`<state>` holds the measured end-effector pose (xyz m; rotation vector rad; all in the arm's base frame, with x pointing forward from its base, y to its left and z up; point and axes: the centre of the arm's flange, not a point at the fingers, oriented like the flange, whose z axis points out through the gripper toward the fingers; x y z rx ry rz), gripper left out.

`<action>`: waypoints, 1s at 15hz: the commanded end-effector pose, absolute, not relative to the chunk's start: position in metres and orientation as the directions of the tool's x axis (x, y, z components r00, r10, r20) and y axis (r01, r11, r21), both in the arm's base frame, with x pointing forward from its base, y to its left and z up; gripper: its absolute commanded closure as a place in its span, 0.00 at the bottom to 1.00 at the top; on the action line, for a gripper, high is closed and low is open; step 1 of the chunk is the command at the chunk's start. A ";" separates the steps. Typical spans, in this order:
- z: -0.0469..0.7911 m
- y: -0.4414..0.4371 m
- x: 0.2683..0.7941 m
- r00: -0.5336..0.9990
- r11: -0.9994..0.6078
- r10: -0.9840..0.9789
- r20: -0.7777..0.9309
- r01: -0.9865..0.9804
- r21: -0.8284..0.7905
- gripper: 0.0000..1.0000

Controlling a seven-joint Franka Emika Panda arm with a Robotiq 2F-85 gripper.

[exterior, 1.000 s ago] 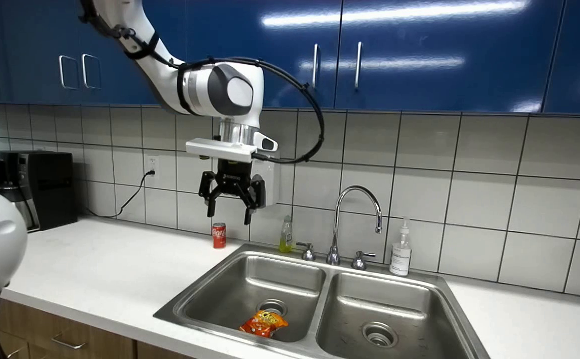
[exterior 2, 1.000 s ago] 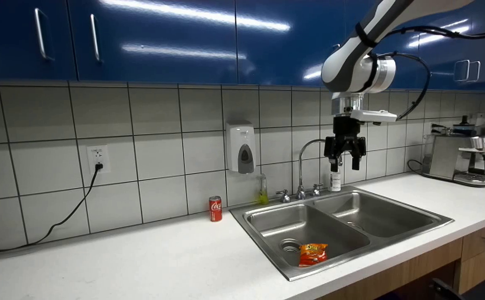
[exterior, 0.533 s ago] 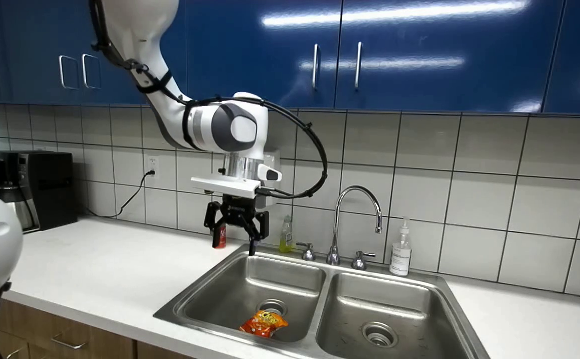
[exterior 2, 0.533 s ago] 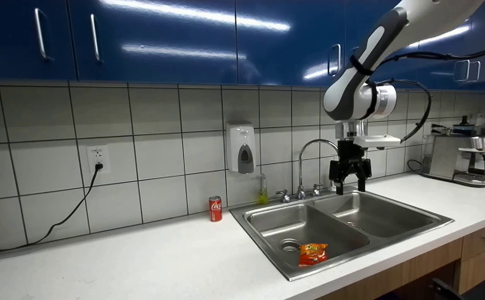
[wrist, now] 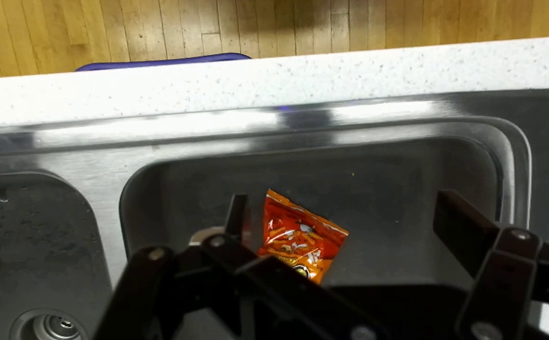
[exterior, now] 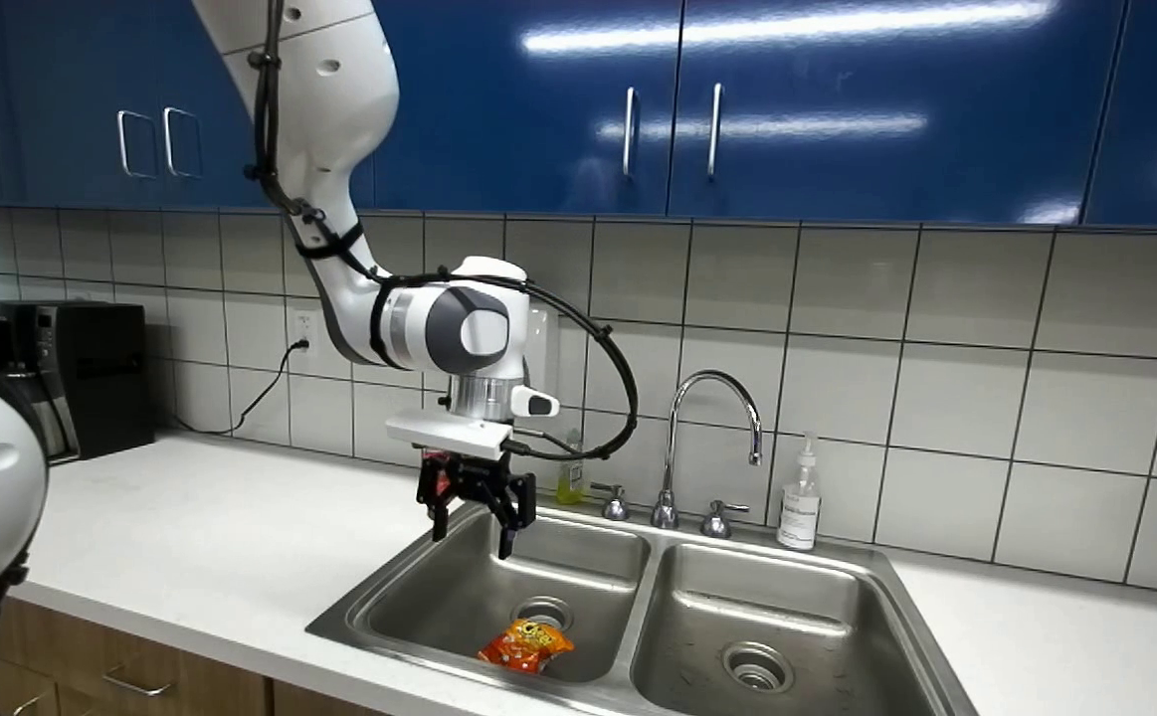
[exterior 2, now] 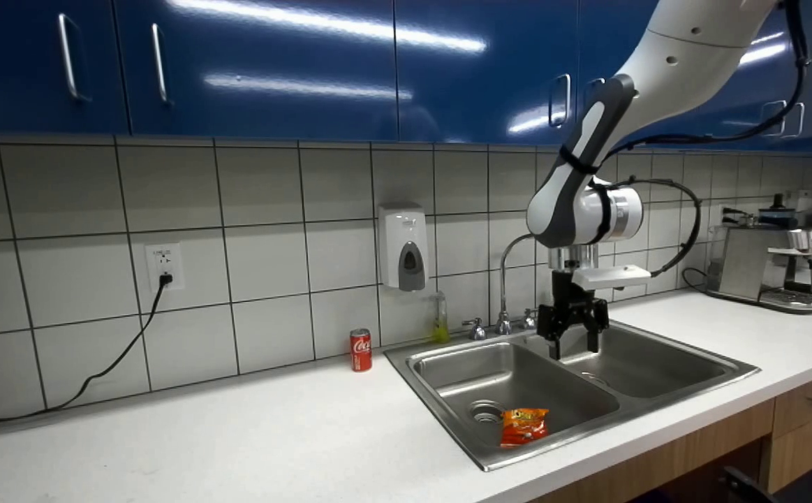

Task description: Remove the orange packet from the sink and put it on the counter.

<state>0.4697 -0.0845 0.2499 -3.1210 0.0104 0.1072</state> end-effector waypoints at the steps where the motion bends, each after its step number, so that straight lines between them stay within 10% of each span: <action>1: 0.226 -0.079 0.500 0.996 -0.997 -0.070 -0.058 -0.071 -0.011 0.00; 15: 0.154 -0.085 0.602 0.977 -0.978 -0.208 -0.040 -0.207 0.033 0.00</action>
